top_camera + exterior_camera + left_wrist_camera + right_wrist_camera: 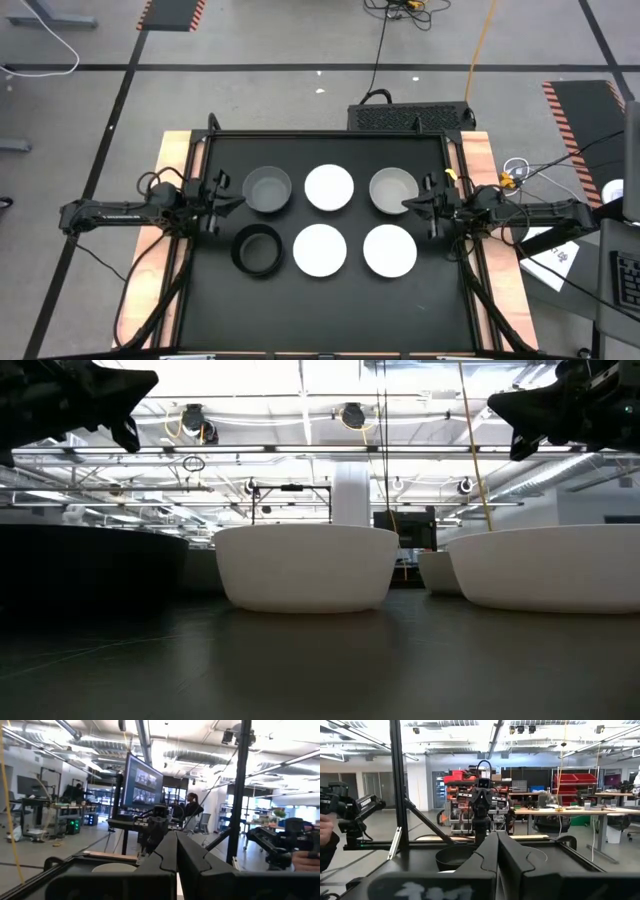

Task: Nest bowls inside each other
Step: Stack the right light grey bowl on top of the top white bowl

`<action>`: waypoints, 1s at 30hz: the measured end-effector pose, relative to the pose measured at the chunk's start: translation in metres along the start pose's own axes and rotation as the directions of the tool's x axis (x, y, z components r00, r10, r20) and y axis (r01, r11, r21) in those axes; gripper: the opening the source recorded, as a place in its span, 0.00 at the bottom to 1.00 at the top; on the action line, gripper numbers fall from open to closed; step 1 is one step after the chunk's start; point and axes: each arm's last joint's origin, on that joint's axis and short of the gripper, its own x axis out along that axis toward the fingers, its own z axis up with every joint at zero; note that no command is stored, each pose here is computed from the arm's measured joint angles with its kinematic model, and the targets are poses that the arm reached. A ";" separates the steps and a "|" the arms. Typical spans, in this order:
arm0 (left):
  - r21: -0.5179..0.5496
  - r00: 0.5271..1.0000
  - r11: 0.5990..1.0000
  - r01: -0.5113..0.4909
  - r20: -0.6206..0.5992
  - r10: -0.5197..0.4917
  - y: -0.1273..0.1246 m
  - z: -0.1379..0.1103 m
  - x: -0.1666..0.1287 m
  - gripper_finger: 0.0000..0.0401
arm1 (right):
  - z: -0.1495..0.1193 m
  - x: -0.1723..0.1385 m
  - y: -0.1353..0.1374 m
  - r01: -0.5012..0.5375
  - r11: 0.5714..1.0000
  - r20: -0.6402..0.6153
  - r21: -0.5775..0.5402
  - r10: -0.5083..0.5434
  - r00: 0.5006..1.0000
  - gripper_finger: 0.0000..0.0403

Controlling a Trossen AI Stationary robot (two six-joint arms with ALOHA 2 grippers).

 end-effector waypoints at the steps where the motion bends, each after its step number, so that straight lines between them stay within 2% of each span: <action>1: 0.014 1.000 1.000 0.004 -0.001 -0.004 0.000 0.000 0.000 0.01 | 0.000 0.000 0.000 0.000 1.000 0.003 -0.001 0.000 1.000 0.00; 3: 0.021 1.000 1.000 0.010 -0.001 -0.010 0.000 0.000 0.000 0.01 | 0.002 0.000 0.000 0.009 1.000 0.017 0.010 -0.009 1.000 0.00; 5: 0.008 1.000 1.000 0.011 0.000 -0.011 0.000 0.000 0.000 0.01 | 0.002 0.000 -0.003 0.076 0.996 0.020 0.047 -0.077 0.997 0.00; 9: 0.023 1.000 1.000 0.009 0.000 -0.009 0.000 0.000 0.000 0.01 | -0.006 -0.001 -0.009 0.210 0.975 -0.073 0.071 -0.205 0.976 0.01; 13: 0.056 1.000 0.998 0.001 0.006 -0.001 0.000 0.001 0.000 0.02 | 0.001 0.000 -0.015 0.353 0.933 -0.144 0.073 -0.341 0.929 0.10; 17: 0.027 1.000 1.000 -0.002 -0.006 0.002 0.000 -0.001 0.000 0.06 | 0.016 -0.002 -0.020 0.470 0.881 -0.254 0.057 -0.442 0.860 0.25; 23: 0.031 0.996 0.997 -0.074 -0.039 0.076 0.003 -0.004 0.000 0.21 | 0.040 -0.006 -0.028 0.632 0.775 -0.423 0.021 -0.566 0.708 0.48; 27: 0.061 0.995 0.995 -0.082 -0.052 0.086 0.003 -0.006 0.000 0.36 | 0.046 -0.006 -0.033 0.698 0.715 -0.505 -0.034 -0.615 0.605 0.56; 30: 0.083 0.995 0.993 -0.080 -0.051 0.084 0.003 -0.006 0.000 0.46 | 0.048 -0.002 -0.038 0.733 0.678 -0.542 -0.055 -0.637 0.548 0.58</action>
